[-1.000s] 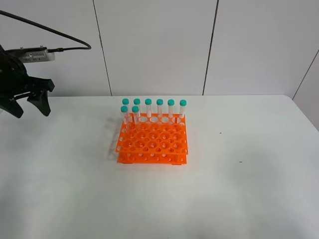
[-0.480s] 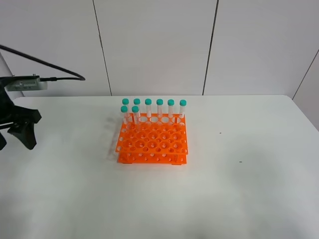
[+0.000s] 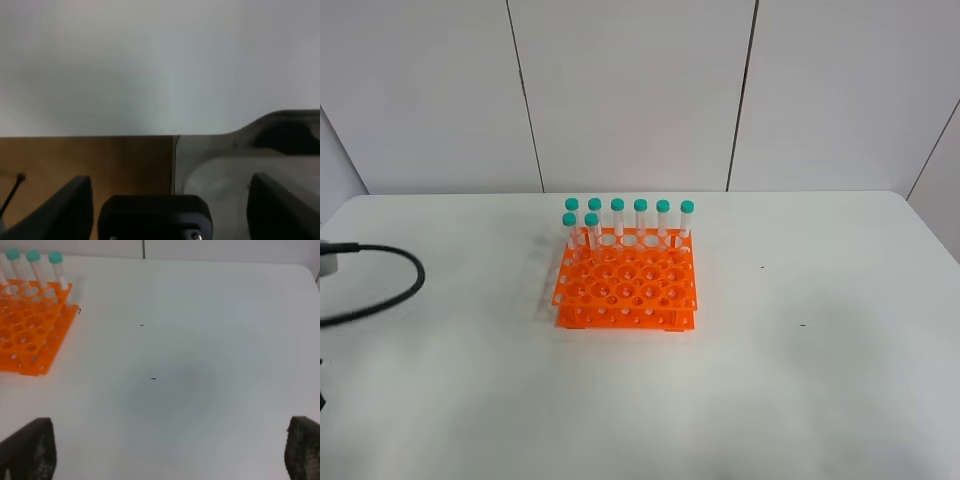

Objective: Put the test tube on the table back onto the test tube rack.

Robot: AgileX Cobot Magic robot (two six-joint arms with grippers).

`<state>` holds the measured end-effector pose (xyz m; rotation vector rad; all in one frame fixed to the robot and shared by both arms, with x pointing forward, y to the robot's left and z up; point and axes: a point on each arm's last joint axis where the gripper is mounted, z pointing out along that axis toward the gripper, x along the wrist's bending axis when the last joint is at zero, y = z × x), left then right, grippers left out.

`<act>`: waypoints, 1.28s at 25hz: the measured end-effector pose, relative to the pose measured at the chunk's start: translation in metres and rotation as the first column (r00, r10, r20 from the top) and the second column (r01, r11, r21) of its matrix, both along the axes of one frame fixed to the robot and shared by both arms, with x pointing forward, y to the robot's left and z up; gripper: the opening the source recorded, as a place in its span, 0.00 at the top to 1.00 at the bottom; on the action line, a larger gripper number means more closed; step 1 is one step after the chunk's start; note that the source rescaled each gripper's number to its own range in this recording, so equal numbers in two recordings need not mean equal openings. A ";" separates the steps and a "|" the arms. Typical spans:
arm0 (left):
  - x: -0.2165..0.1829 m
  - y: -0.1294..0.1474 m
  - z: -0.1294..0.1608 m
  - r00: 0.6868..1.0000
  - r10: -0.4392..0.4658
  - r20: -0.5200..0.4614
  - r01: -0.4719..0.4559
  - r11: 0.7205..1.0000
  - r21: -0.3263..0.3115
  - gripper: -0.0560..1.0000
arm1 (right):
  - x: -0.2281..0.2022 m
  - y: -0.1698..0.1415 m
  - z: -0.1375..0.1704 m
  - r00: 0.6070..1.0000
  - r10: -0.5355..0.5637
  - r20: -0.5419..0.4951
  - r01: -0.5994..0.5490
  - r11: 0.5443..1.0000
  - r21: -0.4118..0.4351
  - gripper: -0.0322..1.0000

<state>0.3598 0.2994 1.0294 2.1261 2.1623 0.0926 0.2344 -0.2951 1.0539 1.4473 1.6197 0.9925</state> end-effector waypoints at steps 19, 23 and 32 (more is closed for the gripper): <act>-0.107 -0.001 0.009 0.789 0.002 0.615 -0.002 1.000 -0.001 0.05 | 0.000 0.000 0.000 1.000 0.000 0.000 0.000 1.000 0.000 0.00; -0.124 -0.001 0.009 0.709 0.001 0.705 -0.002 1.000 0.000 0.05 | 0.000 0.000 0.000 1.000 0.000 0.000 0.000 1.000 0.000 0.00; -0.131 -0.001 0.009 0.669 0.007 0.743 -0.005 1.000 -0.005 0.05 | 0.000 0.000 0.000 1.000 0.000 0.000 0.000 1.000 0.000 0.00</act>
